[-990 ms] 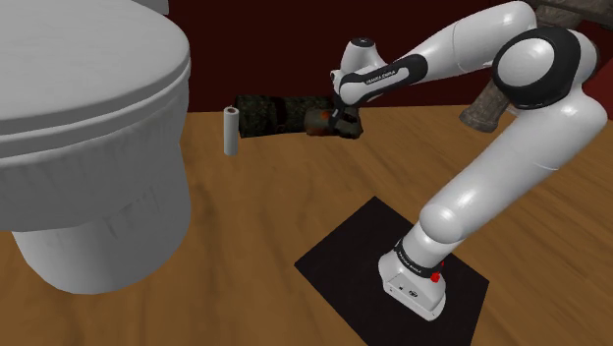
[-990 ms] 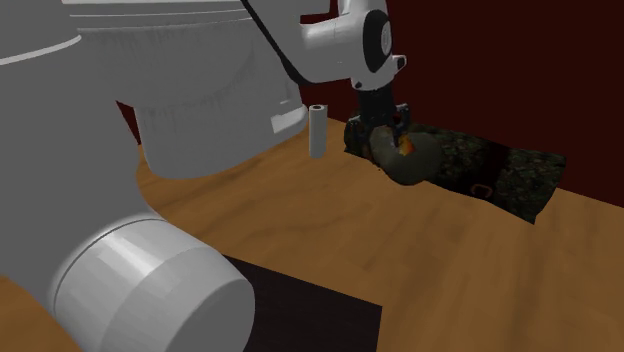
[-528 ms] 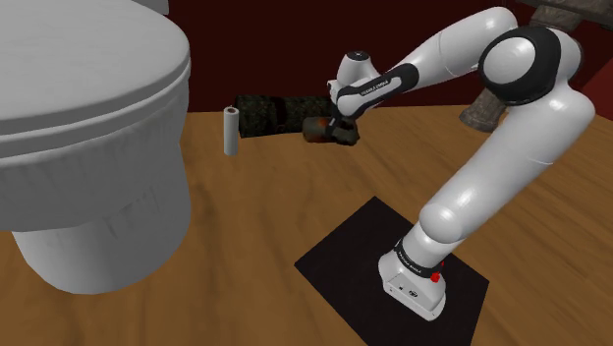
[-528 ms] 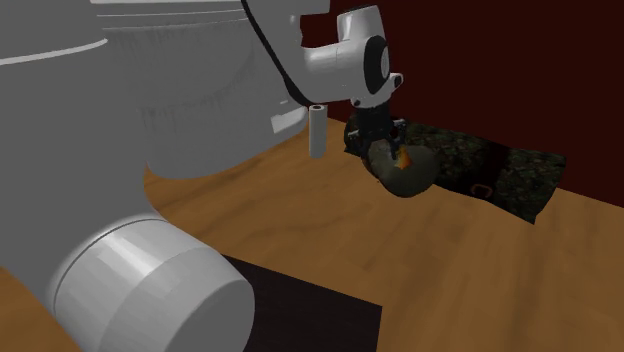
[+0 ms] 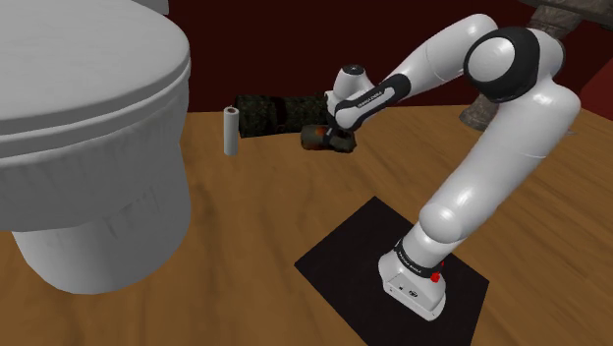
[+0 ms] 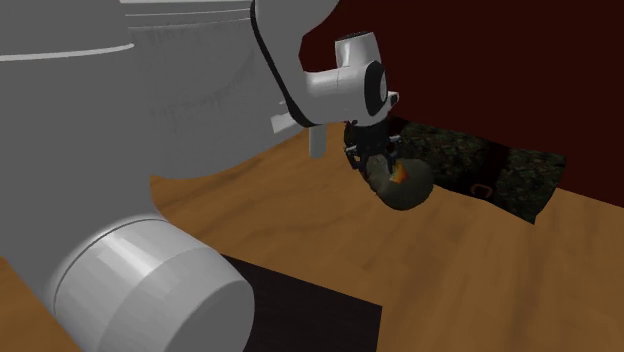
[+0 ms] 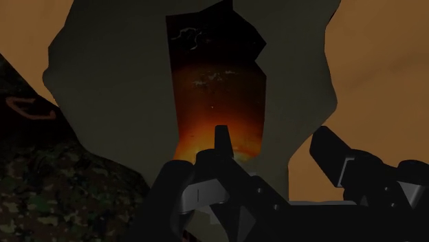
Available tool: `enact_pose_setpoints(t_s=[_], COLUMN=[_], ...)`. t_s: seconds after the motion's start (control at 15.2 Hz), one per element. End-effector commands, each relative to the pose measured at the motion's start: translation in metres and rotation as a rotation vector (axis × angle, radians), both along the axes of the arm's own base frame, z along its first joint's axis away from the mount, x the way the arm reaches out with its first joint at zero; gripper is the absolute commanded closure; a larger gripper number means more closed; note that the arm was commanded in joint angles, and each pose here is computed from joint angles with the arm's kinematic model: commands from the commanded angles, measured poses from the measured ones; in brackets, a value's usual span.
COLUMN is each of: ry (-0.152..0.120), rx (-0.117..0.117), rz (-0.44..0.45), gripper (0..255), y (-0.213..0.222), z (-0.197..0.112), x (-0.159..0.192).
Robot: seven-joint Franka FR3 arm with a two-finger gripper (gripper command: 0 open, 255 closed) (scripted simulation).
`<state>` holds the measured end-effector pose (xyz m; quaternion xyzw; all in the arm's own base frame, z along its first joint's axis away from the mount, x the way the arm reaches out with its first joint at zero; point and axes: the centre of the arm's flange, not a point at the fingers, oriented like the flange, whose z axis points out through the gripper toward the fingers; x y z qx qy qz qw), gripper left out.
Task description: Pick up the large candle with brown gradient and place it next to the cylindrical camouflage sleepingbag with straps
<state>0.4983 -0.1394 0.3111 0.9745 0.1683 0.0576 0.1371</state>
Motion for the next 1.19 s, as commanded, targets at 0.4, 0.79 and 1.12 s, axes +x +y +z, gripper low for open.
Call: enact_pose_setpoints(t_s=[0.4, 0.79, 1.12], ry=[-0.003, -0.003, -0.003], rx=[0.000, 0.000, 0.000], rz=[0.000, 0.000, 0.000], gripper=[255, 255, 255], y=[-0.001, -0.001, -0.001], z=[-0.042, -0.073, -0.083], x=[0.000, 0.000, 0.000])
